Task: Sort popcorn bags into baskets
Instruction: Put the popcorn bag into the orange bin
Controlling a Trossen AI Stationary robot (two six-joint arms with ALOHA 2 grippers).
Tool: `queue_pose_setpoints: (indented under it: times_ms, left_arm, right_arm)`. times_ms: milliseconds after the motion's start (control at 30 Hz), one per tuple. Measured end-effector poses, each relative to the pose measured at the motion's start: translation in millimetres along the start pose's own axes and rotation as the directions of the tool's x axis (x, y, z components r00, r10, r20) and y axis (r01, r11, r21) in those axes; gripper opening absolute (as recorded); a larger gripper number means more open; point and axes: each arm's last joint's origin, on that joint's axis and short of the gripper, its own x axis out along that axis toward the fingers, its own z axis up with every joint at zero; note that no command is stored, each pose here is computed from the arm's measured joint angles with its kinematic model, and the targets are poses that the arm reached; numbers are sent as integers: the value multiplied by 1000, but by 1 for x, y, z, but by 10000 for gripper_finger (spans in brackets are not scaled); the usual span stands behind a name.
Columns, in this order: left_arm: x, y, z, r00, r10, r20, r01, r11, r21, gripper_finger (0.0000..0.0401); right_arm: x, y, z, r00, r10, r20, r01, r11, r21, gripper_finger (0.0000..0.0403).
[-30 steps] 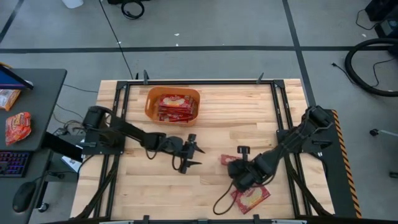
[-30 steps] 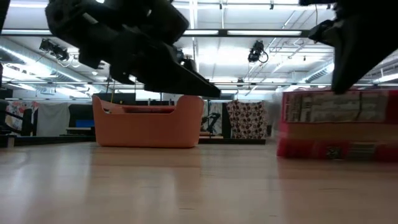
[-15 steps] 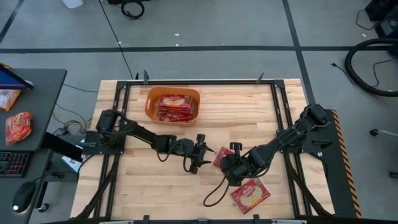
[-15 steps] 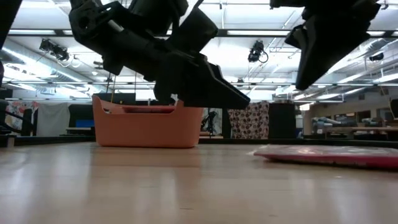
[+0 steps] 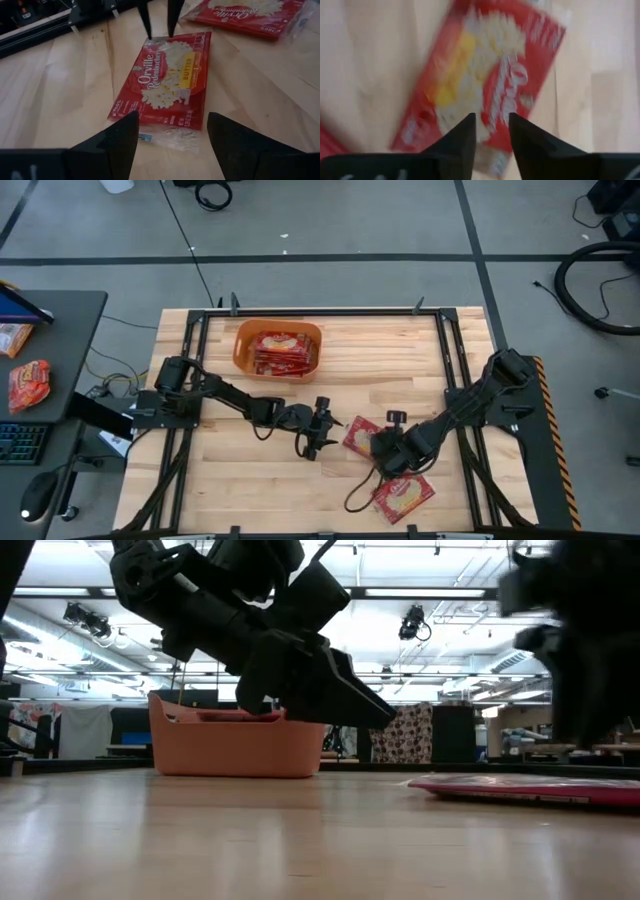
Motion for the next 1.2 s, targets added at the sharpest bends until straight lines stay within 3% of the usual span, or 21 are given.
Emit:
queue_pose_setpoints:
  times_ms: [200,467,767,1000,1200]
  left_arm:
    - [0,1,0,1000,3,6,-3,1000,-29,238]
    - [0,5,-1,1000,-1,-2,1,997,-77,238]
    - [0,4,-3,1000,-5,-24,4,1000,-26,238]
    - [0,4,-3,1000,-5,-23,5,1000,-25,238]
    - [0,3,-3,1000,-9,-21,10,999,50,238]
  right_arm:
    - [0,12,-34,997,-69,-46,62,987,-150,159]
    - [0,23,-72,987,-159,1,149,926,-347,160]
    - [12,27,-86,985,-139,102,171,863,-476,156]
    - [29,22,-88,976,-131,176,204,841,-502,117]
    - [32,22,-85,984,-91,153,149,892,-427,26]
